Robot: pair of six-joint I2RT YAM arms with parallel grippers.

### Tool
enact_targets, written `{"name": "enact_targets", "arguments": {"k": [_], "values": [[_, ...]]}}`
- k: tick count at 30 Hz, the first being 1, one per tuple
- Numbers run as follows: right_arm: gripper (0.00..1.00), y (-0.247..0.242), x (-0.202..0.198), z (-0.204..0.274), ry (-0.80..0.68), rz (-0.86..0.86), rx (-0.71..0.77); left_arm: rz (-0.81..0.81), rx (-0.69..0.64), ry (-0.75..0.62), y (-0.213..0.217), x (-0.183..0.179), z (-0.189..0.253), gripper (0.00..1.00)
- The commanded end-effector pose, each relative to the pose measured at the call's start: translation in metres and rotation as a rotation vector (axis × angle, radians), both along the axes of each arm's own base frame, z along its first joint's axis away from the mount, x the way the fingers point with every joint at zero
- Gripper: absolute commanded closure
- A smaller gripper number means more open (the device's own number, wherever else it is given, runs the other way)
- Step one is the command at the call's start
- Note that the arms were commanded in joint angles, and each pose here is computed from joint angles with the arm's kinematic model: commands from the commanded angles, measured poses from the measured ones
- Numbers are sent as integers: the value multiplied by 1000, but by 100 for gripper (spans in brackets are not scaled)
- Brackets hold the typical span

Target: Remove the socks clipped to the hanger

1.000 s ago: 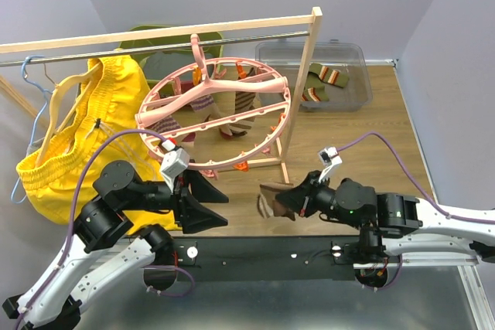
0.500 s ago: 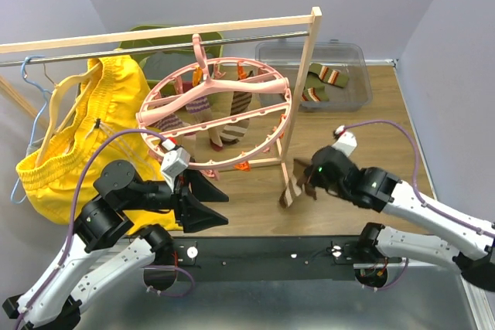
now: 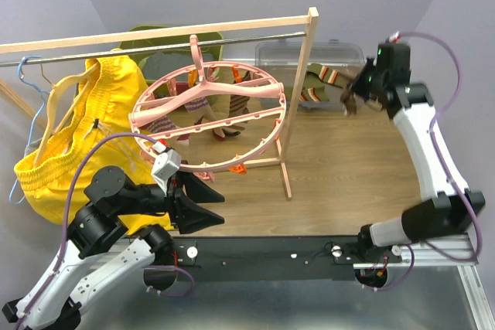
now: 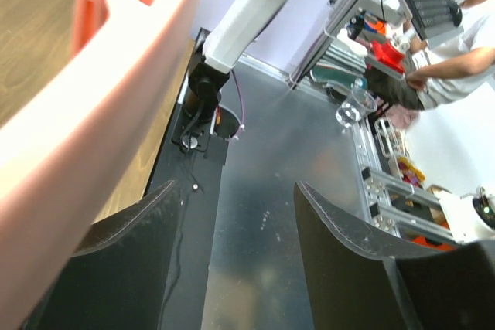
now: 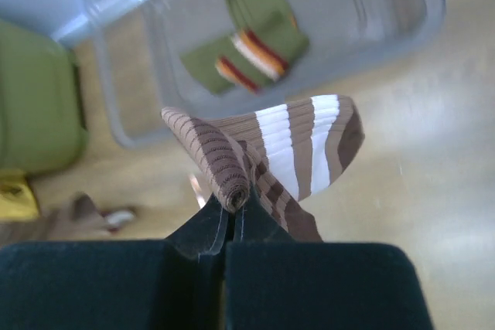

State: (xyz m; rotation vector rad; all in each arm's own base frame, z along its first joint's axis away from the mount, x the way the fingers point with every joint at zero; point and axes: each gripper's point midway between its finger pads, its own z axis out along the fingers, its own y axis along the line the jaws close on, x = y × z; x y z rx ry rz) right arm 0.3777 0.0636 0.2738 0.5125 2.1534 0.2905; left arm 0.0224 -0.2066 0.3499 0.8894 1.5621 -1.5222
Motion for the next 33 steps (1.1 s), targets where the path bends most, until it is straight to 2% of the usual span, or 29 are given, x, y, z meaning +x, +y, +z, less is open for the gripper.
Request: {"name": "enact_targets", "arguments": {"k": [1, 2, 3, 5, 6, 7, 8, 9, 12, 13, 15, 16, 17, 20, 21, 22, 23, 24, 27, 31, 33], "values": [[99, 4, 62, 18, -27, 155, 28, 54, -47, -19, 13, -6, 19, 32], [99, 4, 75, 42, -86, 160, 33, 61, -45, -17, 15, -7, 20, 32], [99, 6, 92, 25, -49, 164, 38, 75, -45, -16, 16, -6, 20, 33], [96, 10, 112, 37, -75, 180, 45, 84, -48, -20, 21, -9, 22, 32], [77, 10, 116, 32, -46, 181, 47, 97, -46, -21, 22, -8, 22, 33], [63, 14, 128, 7, 13, 196, 60, 100, -49, -28, 24, -9, 25, 32], [52, 16, 131, 3, 30, 210, 61, 106, -39, -23, 25, -8, 23, 33], [35, 18, 131, 5, 42, 218, 66, 117, -37, -32, 25, -7, 24, 33], [27, 18, 123, -23, 117, 228, 69, 141, -29, -47, 28, -4, 24, 33], [21, 19, 117, -32, 134, 228, 65, 150, -23, -60, 28, -2, 24, 32], [20, 18, 102, -17, 75, 234, 57, 169, -12, -73, 29, 2, 22, 33], [12, 15, 86, -44, 140, 227, 53, 166, -7, -80, 28, 2, 21, 33], [12, 13, 71, -26, 99, 228, 43, 167, -5, -85, 28, 4, 21, 33], [12, 24, 28, -52, 143, 268, 65, 165, -12, -97, 27, 4, 23, 33], [12, 31, 13, -30, 68, 288, 66, 163, -15, -103, 27, 4, 23, 34], [11, 46, -1, -30, 58, 325, 69, 162, -20, -107, 28, 3, 22, 35], [10, 53, -20, -53, 110, 333, 87, 162, -29, -114, 27, 3, 24, 35], [10, 60, -35, -39, 61, 355, 101, 161, -34, -114, 27, 3, 25, 35], [10, 95, -77, -61, 114, 425, 154, 159, -46, -113, 26, 4, 28, 38], [11, 152, -134, -61, 115, 579, 205, 167, -52, -126, 26, 6, 30, 43], [11, 164, -149, -56, 109, 582, 224, 180, -57, -135, 27, 7, 34, 44]]}}
